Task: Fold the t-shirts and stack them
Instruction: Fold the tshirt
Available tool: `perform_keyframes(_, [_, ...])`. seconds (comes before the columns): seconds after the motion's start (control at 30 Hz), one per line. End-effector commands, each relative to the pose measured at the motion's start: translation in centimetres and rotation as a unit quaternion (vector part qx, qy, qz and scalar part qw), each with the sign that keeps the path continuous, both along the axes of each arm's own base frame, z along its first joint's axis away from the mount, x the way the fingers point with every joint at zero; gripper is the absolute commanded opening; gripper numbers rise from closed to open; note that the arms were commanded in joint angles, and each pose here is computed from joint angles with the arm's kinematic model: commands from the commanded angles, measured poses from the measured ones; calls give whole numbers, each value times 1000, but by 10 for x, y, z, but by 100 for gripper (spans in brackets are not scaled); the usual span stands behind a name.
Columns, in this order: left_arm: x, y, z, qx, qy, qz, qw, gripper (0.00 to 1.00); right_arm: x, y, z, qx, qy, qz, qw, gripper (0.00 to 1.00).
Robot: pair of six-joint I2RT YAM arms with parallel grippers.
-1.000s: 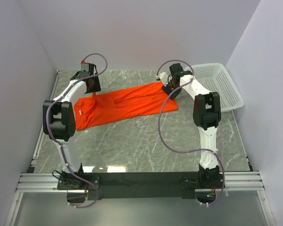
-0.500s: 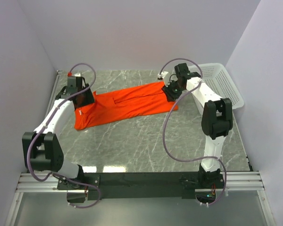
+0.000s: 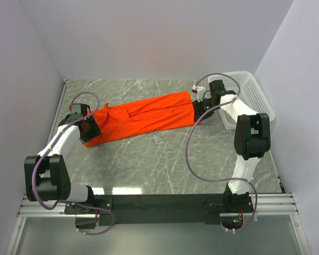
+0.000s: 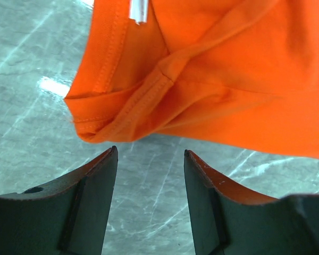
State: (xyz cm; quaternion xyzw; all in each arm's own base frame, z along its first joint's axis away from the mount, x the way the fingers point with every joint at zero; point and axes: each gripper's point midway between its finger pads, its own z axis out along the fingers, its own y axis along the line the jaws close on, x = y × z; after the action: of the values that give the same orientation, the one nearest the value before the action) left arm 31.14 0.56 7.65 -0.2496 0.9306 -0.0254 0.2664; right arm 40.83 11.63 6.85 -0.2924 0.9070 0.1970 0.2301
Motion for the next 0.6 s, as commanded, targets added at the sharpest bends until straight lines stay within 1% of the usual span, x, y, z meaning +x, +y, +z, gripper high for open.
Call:
perform_keyframes(0.0, [11, 5, 16, -2, -40, 10, 999, 58, 22, -7, 8, 15, -19, -77, 997, 42])
perform_keyframes(0.07, [11, 6, 14, -1, -37, 7, 999, 58, 27, -9, 5, 13, -20, -95, 995, 42])
perform_keyframes(0.23, [12, 3, 6, -7, -28, -5, 1000, 58, 36, -20, -14, -18, -9, -123, 992, 42])
perform_keyframes(0.57, [13, -2, -8, -20, -7, -25, 999, 57, 43, -29, -29, -42, -4, -141, 989, 42])
